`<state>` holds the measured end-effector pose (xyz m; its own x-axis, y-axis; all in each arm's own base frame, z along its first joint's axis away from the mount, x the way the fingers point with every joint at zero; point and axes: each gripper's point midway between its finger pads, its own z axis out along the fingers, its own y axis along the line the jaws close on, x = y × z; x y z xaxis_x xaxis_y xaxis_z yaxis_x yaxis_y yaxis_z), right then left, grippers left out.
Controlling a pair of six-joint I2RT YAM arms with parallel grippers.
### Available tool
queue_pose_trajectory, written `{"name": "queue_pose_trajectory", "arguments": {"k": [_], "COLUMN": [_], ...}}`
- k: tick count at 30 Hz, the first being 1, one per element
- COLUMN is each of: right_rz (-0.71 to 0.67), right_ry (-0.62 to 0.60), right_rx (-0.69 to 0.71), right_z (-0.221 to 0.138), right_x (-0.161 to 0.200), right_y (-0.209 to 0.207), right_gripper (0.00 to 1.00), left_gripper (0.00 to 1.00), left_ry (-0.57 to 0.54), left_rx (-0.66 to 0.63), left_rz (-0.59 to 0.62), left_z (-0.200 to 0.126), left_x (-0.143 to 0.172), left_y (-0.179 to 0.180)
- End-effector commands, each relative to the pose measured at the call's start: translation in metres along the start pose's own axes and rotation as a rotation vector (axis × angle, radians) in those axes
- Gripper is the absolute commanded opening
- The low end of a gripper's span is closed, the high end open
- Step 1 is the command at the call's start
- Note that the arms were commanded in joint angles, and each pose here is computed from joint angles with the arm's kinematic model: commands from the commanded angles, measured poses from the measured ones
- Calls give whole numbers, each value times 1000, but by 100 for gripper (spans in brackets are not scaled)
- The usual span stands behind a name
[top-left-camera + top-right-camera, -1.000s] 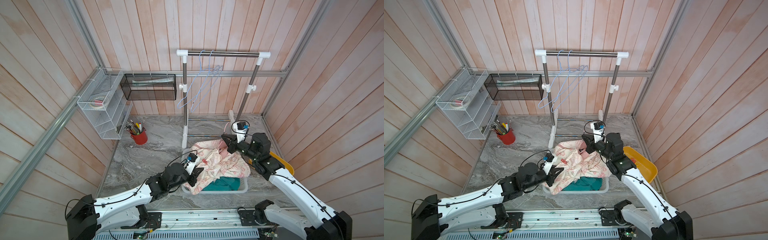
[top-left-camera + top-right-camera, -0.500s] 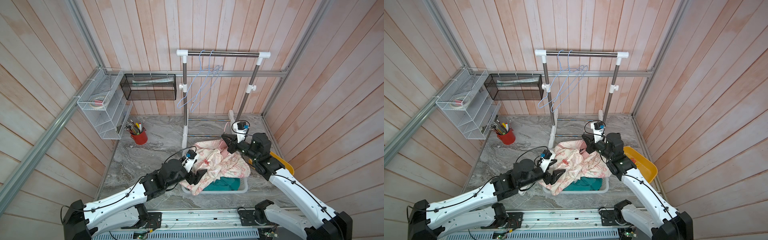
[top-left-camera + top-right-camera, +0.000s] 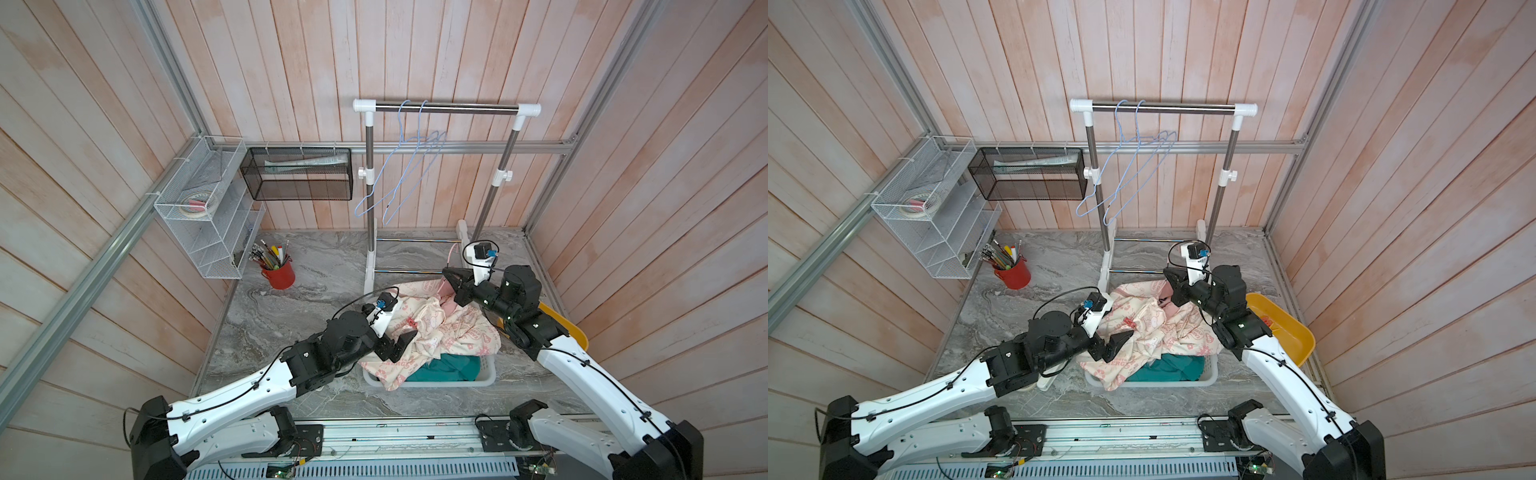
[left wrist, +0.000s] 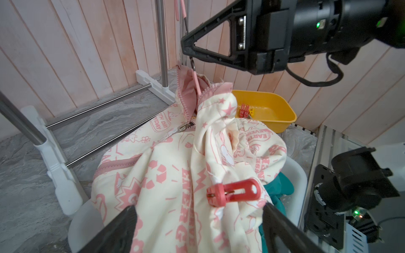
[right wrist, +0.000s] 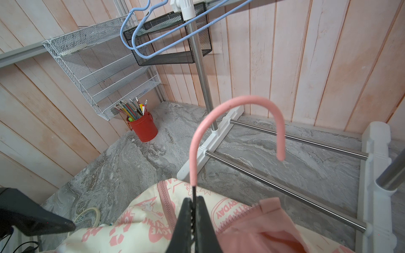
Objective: Remove the clothespins securing jackets to the hanger
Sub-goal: Remove the clothespin from the hanger.
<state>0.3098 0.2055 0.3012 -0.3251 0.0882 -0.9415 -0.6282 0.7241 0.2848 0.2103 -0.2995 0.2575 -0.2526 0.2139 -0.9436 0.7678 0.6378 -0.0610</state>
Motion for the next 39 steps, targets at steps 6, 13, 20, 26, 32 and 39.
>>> {"name": "queue_pose_trajectory", "arguments": {"k": [6,13,20,26,32,39], "right_rz": [18,26,29,35,31,26], "right_ry": [-9,-4,-7,-4,-9,-10], "right_rx": [-1,-2,6,6,7,13], "right_z": [4,6,7,8,7,7], "right_x": [-7,-7,-10,-9,-11,-11], "right_y": [1,1,0,-1,0,-1], "right_gripper": [0,0,0,0,0,0], "left_gripper": [97,100,100,99,97,83], "left_ry": [-45,-95,-25,-41,-30,27], "left_rx": [-33,39,126,148,117,150], "left_rz": [72,89,113,98,86,54], "left_z": [-19,-42,-35,-19,-1,15], "left_x": [-15,-29,-21,-28,-37,-33], "left_y": [8,-1,-15,-21,-16,-21]}}
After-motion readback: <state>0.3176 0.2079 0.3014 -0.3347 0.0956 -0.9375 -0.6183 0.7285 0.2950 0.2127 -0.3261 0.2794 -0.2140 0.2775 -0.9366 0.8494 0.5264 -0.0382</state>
